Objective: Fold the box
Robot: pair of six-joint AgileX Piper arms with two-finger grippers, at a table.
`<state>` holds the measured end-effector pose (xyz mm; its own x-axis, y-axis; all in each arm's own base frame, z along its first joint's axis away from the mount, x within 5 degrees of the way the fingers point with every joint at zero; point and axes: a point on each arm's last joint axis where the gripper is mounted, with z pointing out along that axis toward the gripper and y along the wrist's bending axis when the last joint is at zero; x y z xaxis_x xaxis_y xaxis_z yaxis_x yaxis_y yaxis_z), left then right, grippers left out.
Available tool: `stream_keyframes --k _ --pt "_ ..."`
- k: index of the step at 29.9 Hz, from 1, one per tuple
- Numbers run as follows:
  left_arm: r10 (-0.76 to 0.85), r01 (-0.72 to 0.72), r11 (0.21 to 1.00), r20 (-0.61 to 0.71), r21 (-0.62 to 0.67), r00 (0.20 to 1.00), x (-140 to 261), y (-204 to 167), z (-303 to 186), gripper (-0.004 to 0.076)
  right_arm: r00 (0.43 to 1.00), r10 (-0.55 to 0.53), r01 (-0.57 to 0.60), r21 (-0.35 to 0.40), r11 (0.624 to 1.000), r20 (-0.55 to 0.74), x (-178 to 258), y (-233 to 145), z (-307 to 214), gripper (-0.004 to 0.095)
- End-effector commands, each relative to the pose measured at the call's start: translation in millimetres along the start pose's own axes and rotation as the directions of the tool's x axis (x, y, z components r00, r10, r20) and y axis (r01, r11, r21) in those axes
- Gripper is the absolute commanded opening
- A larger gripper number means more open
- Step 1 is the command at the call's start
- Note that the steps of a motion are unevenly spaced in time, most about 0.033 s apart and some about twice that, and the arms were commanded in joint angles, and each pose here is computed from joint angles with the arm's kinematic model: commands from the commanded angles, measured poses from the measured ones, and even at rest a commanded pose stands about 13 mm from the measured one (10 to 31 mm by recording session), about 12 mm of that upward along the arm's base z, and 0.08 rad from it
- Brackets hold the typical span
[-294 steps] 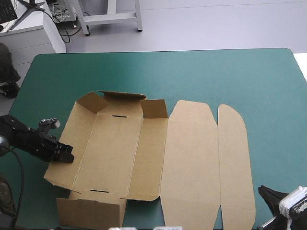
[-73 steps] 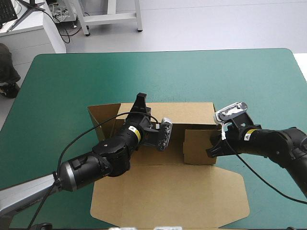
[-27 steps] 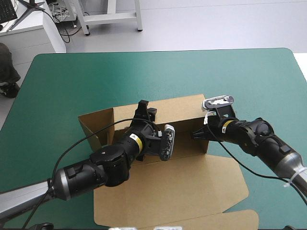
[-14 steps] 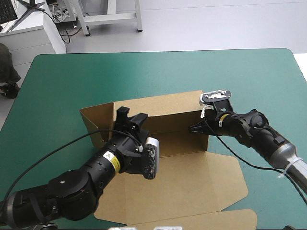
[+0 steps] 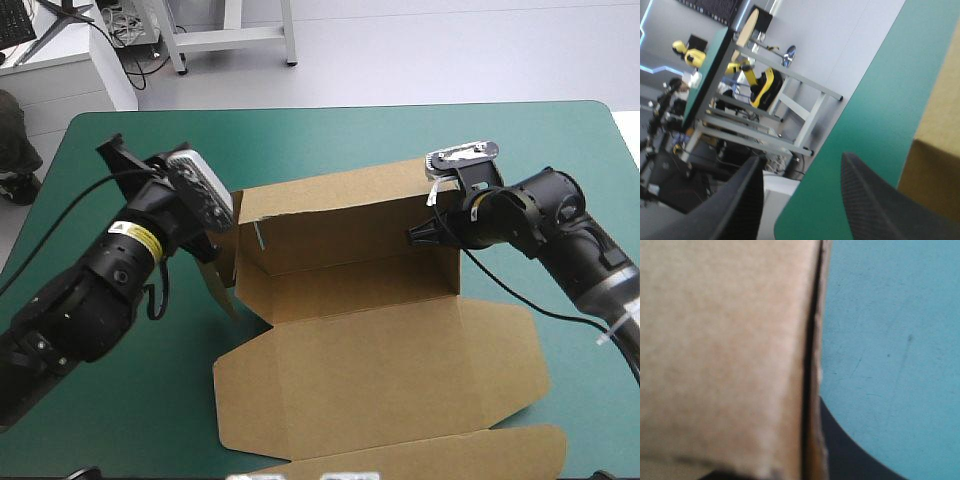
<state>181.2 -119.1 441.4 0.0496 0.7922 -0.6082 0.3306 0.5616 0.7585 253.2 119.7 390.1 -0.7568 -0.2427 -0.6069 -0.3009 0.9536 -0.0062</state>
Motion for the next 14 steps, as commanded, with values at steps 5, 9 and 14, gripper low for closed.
stream_keyframes --k 5,9,14 --pt "-0.344 0.341 0.938 -0.056 -0.058 0.937 31 37 4 0.0088 0.998 -0.006 0.009 0.035 0.999 -0.068 -45 -22 11 -0.002" --pt "-0.4 0.398 0.917 -0.063 -0.037 0.914 41 36 -1 -0.0004 0.992 0.033 -0.036 -0.018 0.999 -0.121 -64 -42 42 -0.002" --pt "-0.446 0.446 0.895 -0.009 0.011 0.895 56 14 -17 -0.0006 0.981 0.035 -0.037 -0.007 0.999 -0.192 -73 -56 93 -0.002"
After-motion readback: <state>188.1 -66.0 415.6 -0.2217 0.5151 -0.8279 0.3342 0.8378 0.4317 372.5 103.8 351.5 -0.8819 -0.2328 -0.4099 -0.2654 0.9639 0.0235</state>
